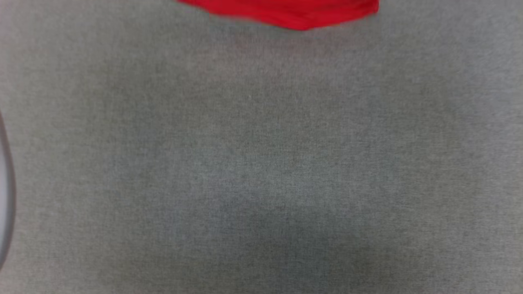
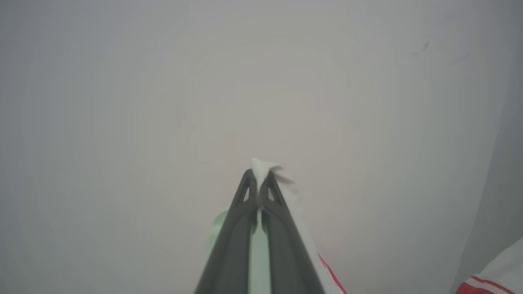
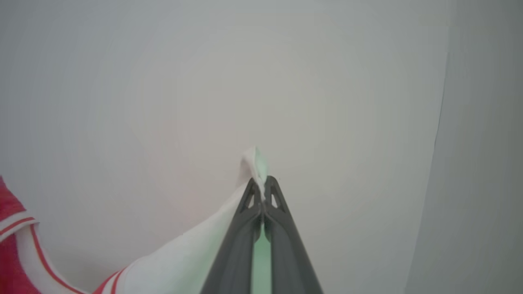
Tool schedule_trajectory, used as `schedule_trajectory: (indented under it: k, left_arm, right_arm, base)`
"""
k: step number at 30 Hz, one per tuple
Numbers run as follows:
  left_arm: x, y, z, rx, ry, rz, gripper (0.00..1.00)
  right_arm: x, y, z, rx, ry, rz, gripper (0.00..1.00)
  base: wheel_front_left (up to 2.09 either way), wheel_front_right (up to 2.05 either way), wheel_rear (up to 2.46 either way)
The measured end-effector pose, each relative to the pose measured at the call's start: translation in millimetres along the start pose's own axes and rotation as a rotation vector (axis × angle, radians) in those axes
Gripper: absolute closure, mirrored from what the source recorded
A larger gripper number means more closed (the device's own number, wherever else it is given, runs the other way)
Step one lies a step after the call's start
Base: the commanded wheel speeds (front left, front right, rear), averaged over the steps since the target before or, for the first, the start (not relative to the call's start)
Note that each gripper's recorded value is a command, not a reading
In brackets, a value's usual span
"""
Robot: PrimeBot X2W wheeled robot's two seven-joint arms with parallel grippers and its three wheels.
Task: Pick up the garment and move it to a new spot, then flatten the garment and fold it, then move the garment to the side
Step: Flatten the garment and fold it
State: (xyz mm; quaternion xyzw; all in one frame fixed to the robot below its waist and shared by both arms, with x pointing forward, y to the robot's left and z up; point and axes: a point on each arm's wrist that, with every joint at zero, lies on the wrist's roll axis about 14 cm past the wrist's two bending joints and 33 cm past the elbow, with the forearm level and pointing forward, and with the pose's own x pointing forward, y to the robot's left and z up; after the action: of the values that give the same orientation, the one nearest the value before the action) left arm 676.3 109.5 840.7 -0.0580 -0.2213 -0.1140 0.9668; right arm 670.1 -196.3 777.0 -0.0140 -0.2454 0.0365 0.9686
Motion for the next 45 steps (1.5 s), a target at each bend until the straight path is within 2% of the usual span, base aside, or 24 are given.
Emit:
schedule_trajectory:
  k: [7,10,22,25,28,33,40,45]
  left_arm:
    - [-8,34,-83,-0.001,0.154,0.037,1.00]
    - [-19,47,-104,-0.006,0.209,0.059,1.00]
    - [-88,53,-152,-0.014,0.419,0.061,1.00]
    - [-119,50,-171,0.004,0.502,0.049,1.00]
    - [-139,49,-168,0.005,0.516,0.050,1.00]
    - [-200,53,-187,-0.026,0.619,0.073,1.00]
    - [-279,61,-194,-0.089,0.693,0.107,1.00]
    - [-333,68,-198,-0.106,0.728,0.141,1.00]
  right_arm:
    - [-5,14,-77,0.004,0.125,0.025,1.00]
    - [-14,25,-102,0.010,0.190,0.046,1.00]
    - [-53,52,-120,0.026,0.365,0.133,1.00]
    - [-78,58,-129,0.065,0.446,0.158,1.00]
    - [-101,56,-127,0.112,0.495,0.174,1.00]
    - [-160,56,-131,0.181,0.602,0.220,1.00]
    - [-243,48,-119,0.224,0.728,0.280,1.00]
    - [-291,40,-100,0.192,0.770,0.336,1.00]
  base:
    - [0.00,0.00,0.00]
    - [0.00,0.00,0.00]
    - [0.00,0.00,0.00]
    - [0.00,0.00,0.00]
    - [0.00,0.00,0.00]
    - [0.00,0.00,0.00]
    - [0.00,0.00,0.00]
    - [0.00,0.00,0.00]
